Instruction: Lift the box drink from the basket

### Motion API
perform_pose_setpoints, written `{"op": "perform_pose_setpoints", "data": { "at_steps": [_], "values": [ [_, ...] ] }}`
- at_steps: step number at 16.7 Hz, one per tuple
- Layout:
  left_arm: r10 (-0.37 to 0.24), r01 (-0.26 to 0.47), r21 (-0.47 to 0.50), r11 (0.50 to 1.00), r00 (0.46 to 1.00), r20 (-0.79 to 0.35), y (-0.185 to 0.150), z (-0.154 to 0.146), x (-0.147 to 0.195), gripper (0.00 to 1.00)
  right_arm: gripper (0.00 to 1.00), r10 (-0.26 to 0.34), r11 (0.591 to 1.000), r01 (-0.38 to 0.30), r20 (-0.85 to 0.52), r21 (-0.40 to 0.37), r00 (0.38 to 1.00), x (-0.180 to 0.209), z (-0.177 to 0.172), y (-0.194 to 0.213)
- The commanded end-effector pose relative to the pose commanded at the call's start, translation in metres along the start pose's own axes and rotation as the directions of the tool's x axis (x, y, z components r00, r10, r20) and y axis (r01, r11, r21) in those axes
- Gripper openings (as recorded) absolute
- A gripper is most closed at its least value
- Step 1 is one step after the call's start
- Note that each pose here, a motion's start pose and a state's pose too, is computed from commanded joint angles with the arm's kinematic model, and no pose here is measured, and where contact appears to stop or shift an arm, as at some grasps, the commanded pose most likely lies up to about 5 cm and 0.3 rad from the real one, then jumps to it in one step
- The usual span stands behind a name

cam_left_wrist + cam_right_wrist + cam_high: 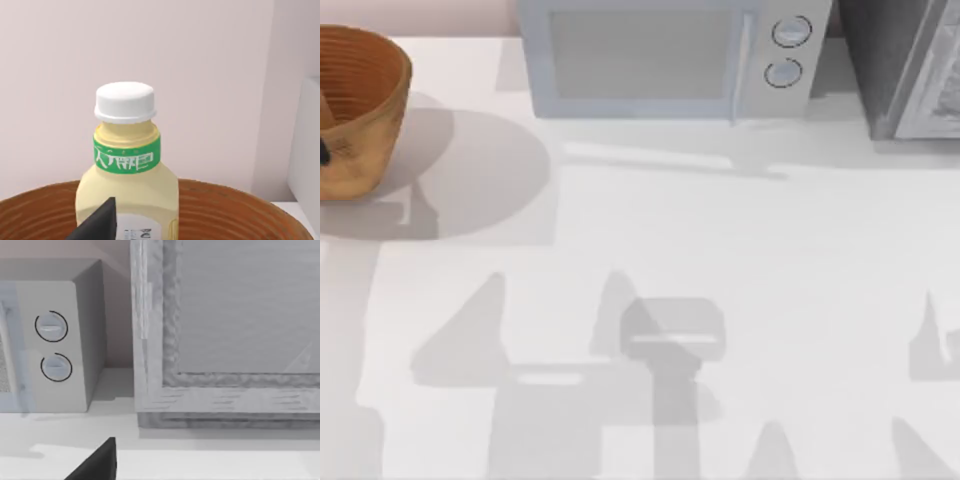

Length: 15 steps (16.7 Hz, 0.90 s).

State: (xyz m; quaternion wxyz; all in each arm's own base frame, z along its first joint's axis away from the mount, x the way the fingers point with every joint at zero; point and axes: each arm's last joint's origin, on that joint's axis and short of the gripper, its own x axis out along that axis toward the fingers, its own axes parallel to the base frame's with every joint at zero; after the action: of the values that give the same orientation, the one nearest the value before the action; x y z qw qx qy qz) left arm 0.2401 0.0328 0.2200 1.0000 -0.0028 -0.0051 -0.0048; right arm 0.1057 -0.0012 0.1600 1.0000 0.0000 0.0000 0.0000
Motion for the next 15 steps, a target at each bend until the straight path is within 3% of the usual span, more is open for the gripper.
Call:
{"op": "perform_pose_setpoints", "data": {
  "at_steps": [7, 15],
  "values": [
    [-0.002, 0.002, 0.0, 1.0, 1.0, -0.012, 0.033, -0.05, 0.074, 1.0, 1.0, 0.0, 1.0, 0.0, 0.0, 0.0, 1.0, 0.0, 0.0, 0.0],
    [-0.005, 0.005, 0.0, 1.0, 1.0, -0.016, 0.052, -0.093, 0.102, 1.0, 1.0, 0.0, 1.0, 0.0, 0.0, 0.0, 1.0, 0.0, 0.0, 0.0]
  ]
}}
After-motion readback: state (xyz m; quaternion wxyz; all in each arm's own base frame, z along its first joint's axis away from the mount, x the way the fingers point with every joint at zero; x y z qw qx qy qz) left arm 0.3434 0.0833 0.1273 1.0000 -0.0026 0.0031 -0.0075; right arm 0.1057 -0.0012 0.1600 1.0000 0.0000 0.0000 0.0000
